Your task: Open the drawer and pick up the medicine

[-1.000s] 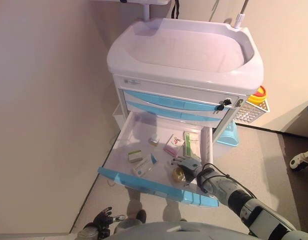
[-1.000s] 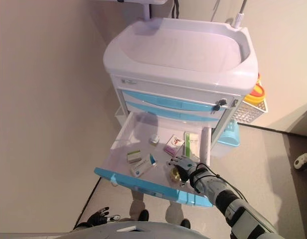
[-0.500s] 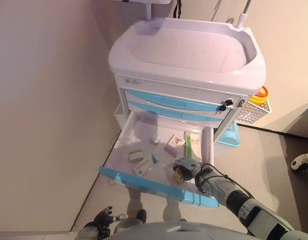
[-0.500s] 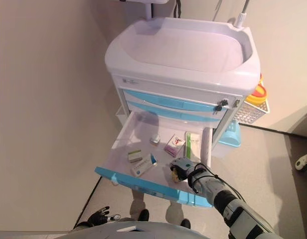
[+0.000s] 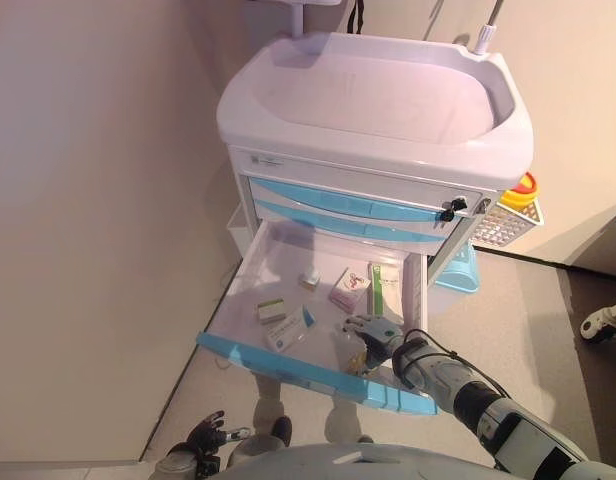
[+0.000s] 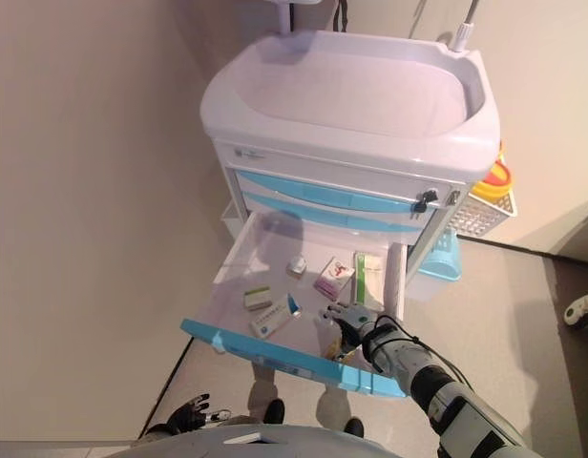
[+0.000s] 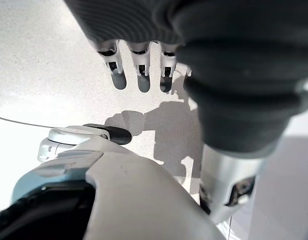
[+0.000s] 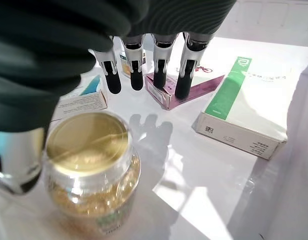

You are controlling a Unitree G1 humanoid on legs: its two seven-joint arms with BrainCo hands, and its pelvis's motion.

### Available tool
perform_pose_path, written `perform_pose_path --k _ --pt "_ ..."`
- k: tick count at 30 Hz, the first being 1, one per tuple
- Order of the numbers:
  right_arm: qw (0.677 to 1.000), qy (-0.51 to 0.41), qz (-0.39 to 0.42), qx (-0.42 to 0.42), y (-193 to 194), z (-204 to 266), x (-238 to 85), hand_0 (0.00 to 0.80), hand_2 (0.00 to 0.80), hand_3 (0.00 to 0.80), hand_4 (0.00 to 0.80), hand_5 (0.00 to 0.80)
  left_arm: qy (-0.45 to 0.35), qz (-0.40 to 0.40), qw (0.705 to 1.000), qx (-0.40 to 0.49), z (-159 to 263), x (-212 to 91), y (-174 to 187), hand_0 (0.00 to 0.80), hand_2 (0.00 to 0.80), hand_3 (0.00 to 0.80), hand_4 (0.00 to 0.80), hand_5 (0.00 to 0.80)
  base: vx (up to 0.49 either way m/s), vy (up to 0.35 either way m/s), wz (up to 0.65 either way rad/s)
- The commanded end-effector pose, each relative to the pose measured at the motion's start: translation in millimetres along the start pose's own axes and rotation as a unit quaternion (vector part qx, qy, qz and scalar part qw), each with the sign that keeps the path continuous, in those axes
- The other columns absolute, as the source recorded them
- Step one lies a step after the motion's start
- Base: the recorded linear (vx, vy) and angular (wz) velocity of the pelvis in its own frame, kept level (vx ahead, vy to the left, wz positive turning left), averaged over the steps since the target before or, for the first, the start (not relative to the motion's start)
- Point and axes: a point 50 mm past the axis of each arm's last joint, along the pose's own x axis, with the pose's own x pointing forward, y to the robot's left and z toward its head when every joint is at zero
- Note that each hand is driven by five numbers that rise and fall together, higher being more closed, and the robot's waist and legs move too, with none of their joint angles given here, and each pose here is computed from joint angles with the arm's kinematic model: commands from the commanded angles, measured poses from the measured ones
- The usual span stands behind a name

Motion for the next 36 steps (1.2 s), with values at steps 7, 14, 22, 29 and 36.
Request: perform_pose_path --k 7,14,22,29,36 --pt "0.999 -0.021 -0.027 -0.014 -16 9 9 0.0 0.0 0.0 0.0 0.0 0.02 -0.02 0.998 0.053 -2 2 -9 0.0 0.0 0.0 0.0 0.0 0.0 0.0 0.0" --pt "0.999 -0.039 -0.012 -0.03 -13 11 9 0.0 0.0 0.0 0.0 0.0 0.021 -0.019 0.998 0.054 -3 2 -9 0.0 0.0 0.0 0.0 0.0 0.0 0.0 0.0" --pt "0.997 -0.053 0.014 -0.048 -7 12 7 0.0 0.0 0.0 0.0 0.0 0.021 -0.019 0.998 0.06 -1 3 -8 0.0 0.0 0.0 0.0 0.0 0.0 0.0 0.0" --pt "0.997 -0.053 0.026 -0.047 2 14 6 0.0 0.0 0.0 0.0 0.0 0.021 -0.02 0.998 0.063 0 3 -7 0.0 0.0 0.0 0.0 0.0 0.0 0.0 0.0" --pt "0.997 -0.04 0.043 -0.052 6 12 5 0.0 0.0 0.0 0.0 0.0 0.02 -0.019 0.998 0.063 -1 3 -9 0.0 0.0 0.0 0.0 0.0 0.0 0.0 0.0"
